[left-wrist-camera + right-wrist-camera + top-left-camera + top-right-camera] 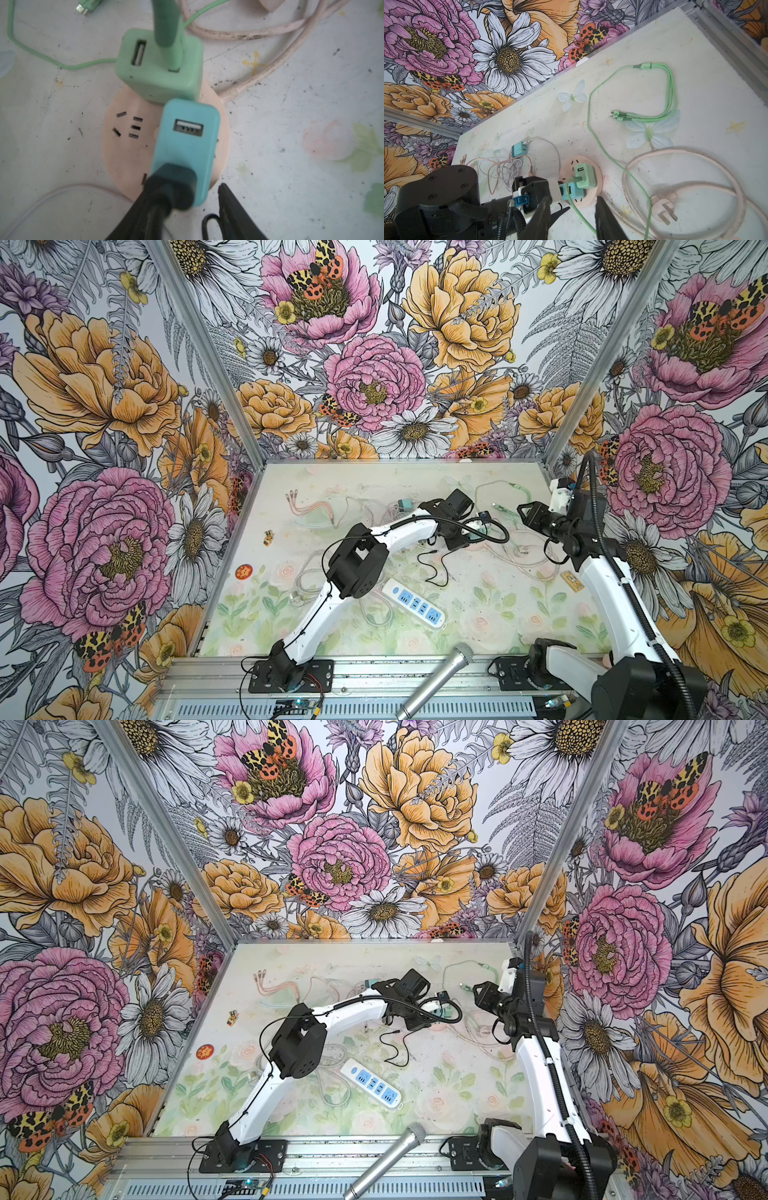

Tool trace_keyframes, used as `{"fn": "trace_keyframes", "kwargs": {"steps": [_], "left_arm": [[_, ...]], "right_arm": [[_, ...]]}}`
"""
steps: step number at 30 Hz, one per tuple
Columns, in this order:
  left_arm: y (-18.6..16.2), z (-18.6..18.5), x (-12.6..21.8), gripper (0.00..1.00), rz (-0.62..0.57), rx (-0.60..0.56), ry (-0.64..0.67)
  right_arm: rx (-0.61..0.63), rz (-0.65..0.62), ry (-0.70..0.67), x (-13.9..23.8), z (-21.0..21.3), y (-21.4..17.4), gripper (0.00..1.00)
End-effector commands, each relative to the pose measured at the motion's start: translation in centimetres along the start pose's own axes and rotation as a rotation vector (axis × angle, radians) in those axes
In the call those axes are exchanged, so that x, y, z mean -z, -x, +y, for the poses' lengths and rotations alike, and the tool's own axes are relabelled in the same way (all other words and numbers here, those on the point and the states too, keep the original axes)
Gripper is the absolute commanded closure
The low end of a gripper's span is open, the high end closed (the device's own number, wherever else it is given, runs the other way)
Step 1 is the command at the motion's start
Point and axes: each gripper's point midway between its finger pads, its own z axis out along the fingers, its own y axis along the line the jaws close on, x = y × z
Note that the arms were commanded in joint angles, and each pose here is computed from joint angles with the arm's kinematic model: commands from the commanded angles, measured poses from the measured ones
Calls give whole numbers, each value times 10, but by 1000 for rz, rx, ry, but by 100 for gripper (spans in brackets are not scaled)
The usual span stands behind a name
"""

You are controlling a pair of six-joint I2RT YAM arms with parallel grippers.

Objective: Insert the plug

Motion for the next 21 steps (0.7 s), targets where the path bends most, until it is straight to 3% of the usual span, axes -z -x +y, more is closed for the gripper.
{"fn": "trace_keyframes", "kwargs": {"steps": [1,11,21], "left_arm": [[-13,-10,18,49,45,6,-19],[-20,-34,80,46,-25,64,-7],[-59,-61,116,47,29,255,38]], "right_arm": [[25,-35,32,7,11,13,63],[20,-39,41,9,13,14,62],[7,-29,47,9,14,9,62]]}}
